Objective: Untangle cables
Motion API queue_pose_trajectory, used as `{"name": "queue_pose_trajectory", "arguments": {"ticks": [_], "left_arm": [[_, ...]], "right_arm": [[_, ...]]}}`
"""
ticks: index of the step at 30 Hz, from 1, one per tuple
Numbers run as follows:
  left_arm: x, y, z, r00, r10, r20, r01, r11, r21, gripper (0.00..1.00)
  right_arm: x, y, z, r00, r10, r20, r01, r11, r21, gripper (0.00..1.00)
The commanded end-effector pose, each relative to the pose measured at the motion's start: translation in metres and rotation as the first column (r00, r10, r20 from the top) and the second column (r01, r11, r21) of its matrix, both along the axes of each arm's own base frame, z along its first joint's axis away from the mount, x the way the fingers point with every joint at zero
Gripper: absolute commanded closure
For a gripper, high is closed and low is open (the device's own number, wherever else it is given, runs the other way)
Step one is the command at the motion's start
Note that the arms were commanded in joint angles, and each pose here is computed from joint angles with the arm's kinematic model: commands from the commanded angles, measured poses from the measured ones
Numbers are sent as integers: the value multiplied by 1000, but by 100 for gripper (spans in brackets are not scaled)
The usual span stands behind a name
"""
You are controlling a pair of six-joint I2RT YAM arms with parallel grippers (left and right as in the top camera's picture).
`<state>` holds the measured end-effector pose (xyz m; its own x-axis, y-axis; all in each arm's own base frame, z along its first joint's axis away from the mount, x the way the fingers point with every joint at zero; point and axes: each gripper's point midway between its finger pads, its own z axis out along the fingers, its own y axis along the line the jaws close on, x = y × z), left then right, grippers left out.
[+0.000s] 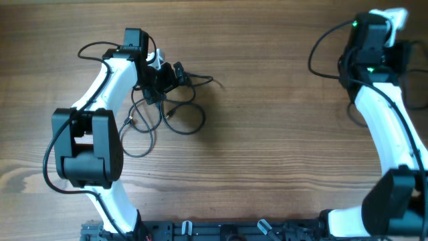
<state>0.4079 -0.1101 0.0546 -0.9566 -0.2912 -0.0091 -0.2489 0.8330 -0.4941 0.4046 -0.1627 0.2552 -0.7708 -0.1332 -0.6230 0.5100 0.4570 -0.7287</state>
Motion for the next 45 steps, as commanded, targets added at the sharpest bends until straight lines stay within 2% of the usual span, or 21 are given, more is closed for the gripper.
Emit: {"name": "queue_pose_trajectory", "arguments": {"ticks": [1, 5, 10, 14, 18, 24, 26, 28, 30, 31, 34, 36, 40, 45], "left_arm": [[1, 1, -2, 1000, -4, 2, 4, 1000, 7, 0], [1, 1, -2, 1000, -4, 3, 4, 1000, 7, 0], [1, 1, -2, 1000, -4, 3, 4, 1000, 7, 0], [2, 1, -2, 1000, -4, 6, 4, 1000, 7, 0], [2, 4, -4, 1000, 1, 6, -1, 1000, 29, 0], [2, 6, -4, 1000, 3, 4, -3, 999, 40, 0], [2, 6, -4, 1000, 3, 5, -3, 999, 40, 0], [3, 6, -4, 1000, 4, 8, -4, 999, 39, 0], [4, 6, -4, 1000, 13, 11, -13, 999, 36, 0], [5, 6, -4, 1000, 28, 7, -29, 999, 33, 0], [4, 1, -2, 999, 40, -6, -40, 999, 3, 0], [4, 0, -1, 999, 38, -7, -38, 999, -4, 0], [4, -2, 0, 1000, 10, 7, -10, 1000, -11, 0], [2, -14, 7, 998, -56, 36, 59, 995, -85, 0]], "right_arm": [[38, 41, -74, 980, 194, 36, -195, 923, 331, 96], [47, 64, -109, 973, 219, 78, -228, 836, 498, 96], [43, 72, -124, 978, 193, 78, -203, 798, 567, 96], [30, 83, -140, 974, 228, 9, -183, 754, 631, 95], [5, 97, -159, 959, 265, -97, -121, 697, 707, 89], [-38, 132, -184, 951, 241, -194, 47, 508, 860, 70], [-47, 134, -188, 943, 245, -226, 76, 501, 862, 66], [-54, 137, -189, 938, 242, -250, 107, 481, 870, 57], [-65, 145, -192, 924, 260, -280, 144, 442, 885, 30], [-70, 149, -192, 920, 264, -290, 160, 422, 893, 21], [-78, 173, -193, 932, 219, -290, 229, 266, 936, 20], [-76, 194, -190, 930, 261, -258, 217, 174, 960, 14], [-75, 215, -188, 922, 310, -233, 198, 141, 970, 0], [-72, 239, -186, 925, 313, -217, 188, 121, 975, 0]]}}
